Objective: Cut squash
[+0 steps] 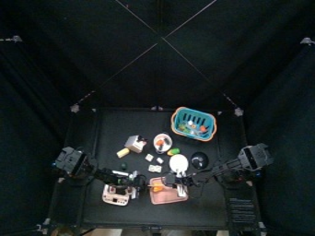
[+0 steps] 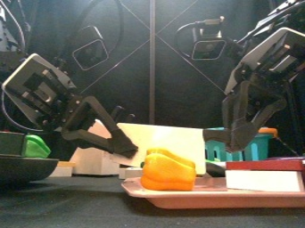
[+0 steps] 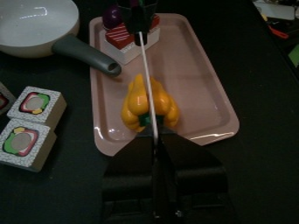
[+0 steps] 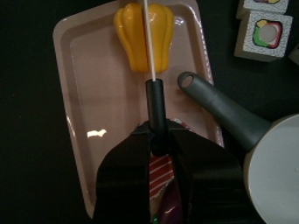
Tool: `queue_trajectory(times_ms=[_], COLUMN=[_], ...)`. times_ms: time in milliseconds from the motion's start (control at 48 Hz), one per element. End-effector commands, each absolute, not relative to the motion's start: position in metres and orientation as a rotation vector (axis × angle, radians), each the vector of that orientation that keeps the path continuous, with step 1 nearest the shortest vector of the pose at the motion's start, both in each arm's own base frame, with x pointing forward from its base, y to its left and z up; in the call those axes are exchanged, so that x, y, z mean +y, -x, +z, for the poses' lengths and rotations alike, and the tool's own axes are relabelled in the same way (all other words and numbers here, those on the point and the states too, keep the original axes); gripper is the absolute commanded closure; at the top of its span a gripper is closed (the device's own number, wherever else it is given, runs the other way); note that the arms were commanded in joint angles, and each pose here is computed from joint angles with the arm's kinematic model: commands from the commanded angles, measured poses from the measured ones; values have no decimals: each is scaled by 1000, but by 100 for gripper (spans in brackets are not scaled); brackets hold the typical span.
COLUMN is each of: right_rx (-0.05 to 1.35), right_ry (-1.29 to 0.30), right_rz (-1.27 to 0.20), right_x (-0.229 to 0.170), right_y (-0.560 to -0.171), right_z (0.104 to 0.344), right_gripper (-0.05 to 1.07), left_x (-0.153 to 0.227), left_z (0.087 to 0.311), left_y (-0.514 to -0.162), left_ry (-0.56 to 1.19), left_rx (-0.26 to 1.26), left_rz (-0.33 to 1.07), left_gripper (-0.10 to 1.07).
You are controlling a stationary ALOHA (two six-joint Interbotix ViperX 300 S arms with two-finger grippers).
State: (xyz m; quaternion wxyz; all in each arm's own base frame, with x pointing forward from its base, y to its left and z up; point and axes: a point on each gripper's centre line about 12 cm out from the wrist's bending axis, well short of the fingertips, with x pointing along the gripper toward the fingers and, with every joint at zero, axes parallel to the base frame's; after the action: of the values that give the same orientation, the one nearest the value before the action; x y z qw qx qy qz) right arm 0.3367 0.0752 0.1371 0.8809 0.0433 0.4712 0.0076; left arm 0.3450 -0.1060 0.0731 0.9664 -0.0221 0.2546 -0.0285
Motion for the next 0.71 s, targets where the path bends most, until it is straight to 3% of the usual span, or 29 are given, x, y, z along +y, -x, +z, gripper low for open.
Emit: queue_trajectory(times_ms=[0,688], right_rx=[969,971], right_ry=[-97,-97], right_rz=[10,10], right_x=[73,74], right_y=[-339,-341], right_z=[142,141], right_gripper=[65,65], left_x=[-107,-110], left_z=[69,72], left_y=[-342,-347], left_ry=[45,46], left_rx=[539,545], left_rz=[-60,-70], left_gripper=[59,59])
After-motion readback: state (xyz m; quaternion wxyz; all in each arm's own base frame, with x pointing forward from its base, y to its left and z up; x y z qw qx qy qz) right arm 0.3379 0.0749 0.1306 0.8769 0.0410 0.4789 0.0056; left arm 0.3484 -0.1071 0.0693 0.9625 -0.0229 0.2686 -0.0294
